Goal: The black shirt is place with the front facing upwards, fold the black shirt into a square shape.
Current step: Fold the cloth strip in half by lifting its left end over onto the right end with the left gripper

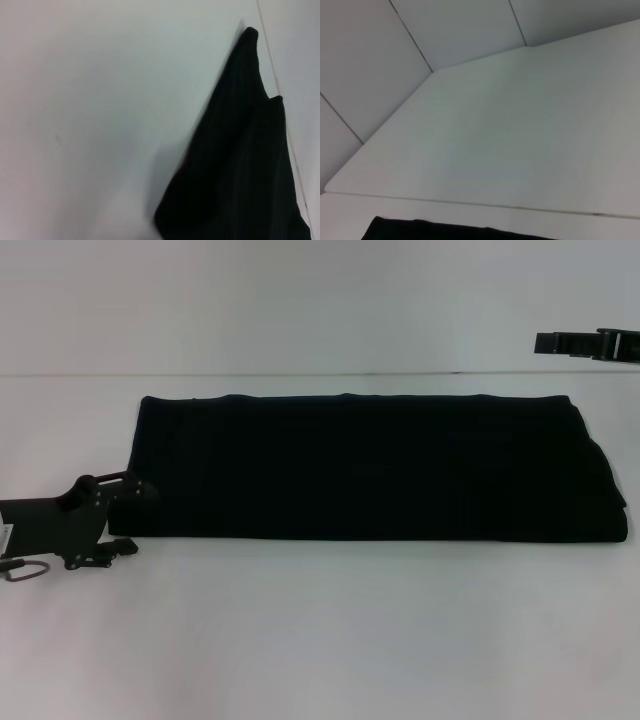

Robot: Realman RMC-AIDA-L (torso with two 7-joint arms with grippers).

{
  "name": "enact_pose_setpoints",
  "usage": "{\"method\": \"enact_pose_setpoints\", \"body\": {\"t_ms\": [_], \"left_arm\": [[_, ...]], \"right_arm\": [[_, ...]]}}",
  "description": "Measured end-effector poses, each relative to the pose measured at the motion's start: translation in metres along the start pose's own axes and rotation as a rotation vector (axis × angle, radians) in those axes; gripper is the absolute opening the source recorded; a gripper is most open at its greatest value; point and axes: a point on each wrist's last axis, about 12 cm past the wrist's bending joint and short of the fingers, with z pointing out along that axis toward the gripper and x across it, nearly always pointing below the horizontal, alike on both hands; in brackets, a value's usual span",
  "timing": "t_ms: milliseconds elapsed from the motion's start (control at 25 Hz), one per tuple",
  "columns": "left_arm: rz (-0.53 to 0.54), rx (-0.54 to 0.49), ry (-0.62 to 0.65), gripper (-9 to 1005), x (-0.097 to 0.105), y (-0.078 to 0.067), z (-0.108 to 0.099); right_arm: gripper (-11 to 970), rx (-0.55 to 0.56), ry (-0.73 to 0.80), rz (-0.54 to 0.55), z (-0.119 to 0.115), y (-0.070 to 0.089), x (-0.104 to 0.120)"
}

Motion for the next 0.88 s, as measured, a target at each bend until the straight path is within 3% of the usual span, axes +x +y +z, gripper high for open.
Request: {"method": "enact_pose_setpoints", "body": {"t_ms": [880], "left_arm": [[0.038, -0.038, -0.029, 875, -0.0024, -0.0044, 0.0092]], "right_arm": [[754, -0.006, -0.013, 0.009, -0.0015, 0.0001, -0.0006]]}}
